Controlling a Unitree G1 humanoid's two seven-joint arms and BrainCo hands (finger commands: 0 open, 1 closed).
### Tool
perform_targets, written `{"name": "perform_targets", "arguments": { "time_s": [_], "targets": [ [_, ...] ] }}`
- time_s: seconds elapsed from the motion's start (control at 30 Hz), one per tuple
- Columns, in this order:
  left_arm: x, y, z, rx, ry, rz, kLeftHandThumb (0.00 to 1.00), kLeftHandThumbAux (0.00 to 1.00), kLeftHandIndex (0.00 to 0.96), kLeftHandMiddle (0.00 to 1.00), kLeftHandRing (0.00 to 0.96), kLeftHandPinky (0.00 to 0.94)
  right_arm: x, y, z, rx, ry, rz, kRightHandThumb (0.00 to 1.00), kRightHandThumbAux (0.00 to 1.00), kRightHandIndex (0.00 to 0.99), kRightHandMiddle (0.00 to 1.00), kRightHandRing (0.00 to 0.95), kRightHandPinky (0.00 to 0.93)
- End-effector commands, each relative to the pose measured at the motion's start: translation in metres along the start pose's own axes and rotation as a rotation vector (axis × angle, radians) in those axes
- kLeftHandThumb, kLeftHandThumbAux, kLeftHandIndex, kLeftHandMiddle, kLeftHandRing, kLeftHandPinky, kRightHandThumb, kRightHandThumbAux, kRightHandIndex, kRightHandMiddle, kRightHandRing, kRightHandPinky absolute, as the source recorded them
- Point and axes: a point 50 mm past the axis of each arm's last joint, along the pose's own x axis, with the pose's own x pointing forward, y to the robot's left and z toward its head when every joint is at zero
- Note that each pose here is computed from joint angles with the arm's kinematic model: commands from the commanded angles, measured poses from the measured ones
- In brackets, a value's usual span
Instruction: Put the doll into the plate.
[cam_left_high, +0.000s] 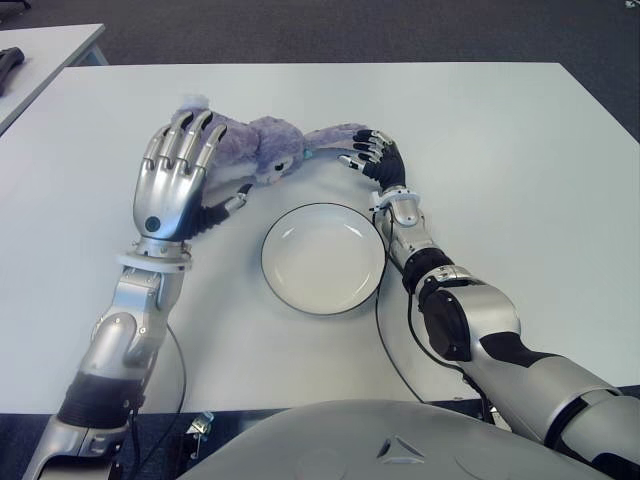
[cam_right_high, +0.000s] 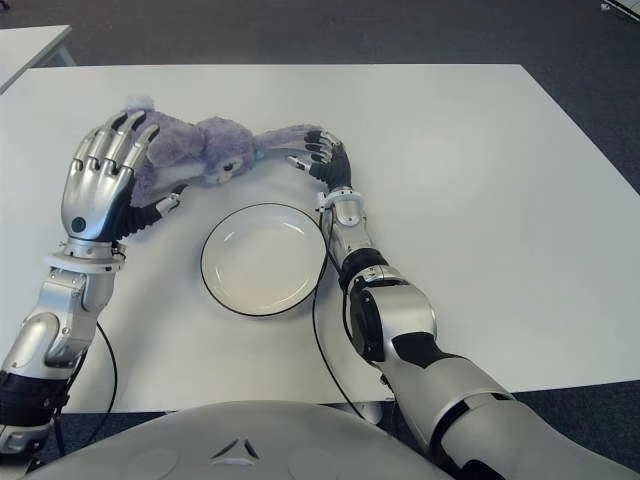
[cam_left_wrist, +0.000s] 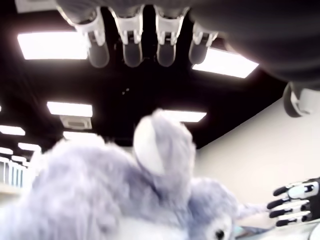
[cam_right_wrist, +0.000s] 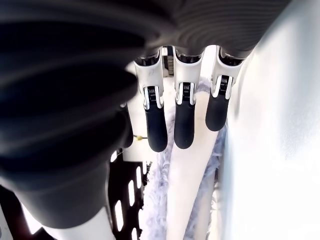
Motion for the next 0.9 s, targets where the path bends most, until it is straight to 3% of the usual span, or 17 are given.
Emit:
{"name": "perform_targets", "arguments": {
  "time_s": [0.03, 0.4, 0.9],
  "targets": [
    [0.003, -0.003, -0.002, 0.048, -0.016, -0.030, 0.294, 0.233, 0.000, 0.000, 0.000, 0.000, -0.071, 0.027, -0.099, 0.076, 0.456, 0.005, 0.062, 0.919, 0.279, 0.294, 0.267, 0.233],
    [0.020, 0.002, -0.006, 0.082, -0.010, -0.004, 0.301, 0.238, 0.000, 0.000, 0.000, 0.000, -0.070, 0.027, -0.098, 0.091, 0.453, 0.008, 0.064, 0.915, 0.275, 0.292, 0.263, 0.226],
    [0.049, 0.002, -0.046, 0.131, 0.078, -0.025, 0.313, 0.231, 0.000, 0.000, 0.000, 0.000, -0.070, 0.026, -0.098, 0.089, 0.452, 0.001, 0.072, 0.927, 0.287, 0.301, 0.276, 0.236]
  ]
}}
